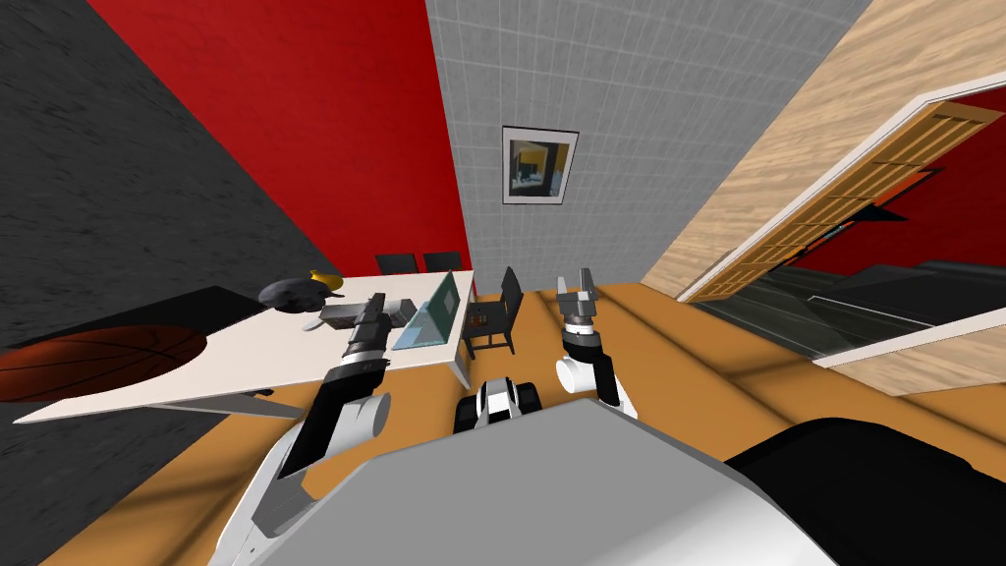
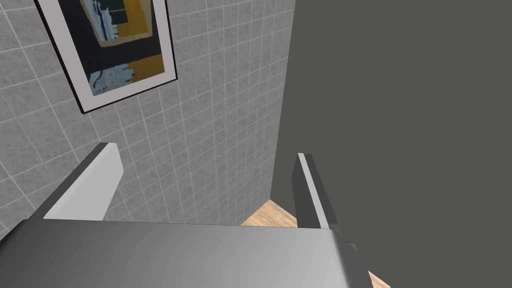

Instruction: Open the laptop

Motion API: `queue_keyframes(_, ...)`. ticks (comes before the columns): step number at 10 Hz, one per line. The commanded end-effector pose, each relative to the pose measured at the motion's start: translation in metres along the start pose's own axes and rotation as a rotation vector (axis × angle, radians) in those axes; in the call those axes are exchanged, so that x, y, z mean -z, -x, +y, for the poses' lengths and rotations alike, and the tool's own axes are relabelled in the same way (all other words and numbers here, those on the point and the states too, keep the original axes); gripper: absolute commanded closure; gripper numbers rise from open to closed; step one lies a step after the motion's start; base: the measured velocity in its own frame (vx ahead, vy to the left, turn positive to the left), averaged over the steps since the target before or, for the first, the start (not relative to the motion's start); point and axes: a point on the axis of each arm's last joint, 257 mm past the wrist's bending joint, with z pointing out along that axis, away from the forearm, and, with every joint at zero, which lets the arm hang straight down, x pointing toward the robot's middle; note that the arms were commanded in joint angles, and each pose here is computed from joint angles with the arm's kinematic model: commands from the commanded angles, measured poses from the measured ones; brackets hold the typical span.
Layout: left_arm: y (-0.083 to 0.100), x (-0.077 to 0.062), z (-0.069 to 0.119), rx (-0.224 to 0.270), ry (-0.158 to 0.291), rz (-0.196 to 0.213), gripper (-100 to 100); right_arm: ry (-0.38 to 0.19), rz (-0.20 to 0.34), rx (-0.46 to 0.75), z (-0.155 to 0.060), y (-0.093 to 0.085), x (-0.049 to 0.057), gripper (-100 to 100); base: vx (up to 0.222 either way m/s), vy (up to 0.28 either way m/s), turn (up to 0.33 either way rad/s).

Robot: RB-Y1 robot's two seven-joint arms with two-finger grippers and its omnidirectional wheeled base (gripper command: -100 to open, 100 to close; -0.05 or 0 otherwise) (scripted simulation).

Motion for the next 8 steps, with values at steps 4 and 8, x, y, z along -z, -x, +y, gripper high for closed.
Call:
queue_keyframes(4,0.000,0.016,0.067,-0.098,0.200,0.052,-100,0.000,0.000,0.000,0.000,0.000,0.000,0,0.046,-0.150,0.044)
queue_keyframes(8,0.002,0.031,0.100,-0.141,0.301,0.075,-100,0.000,0.000,0.000,0.000,0.000,0.000,0,0.060,-0.154,0.045)
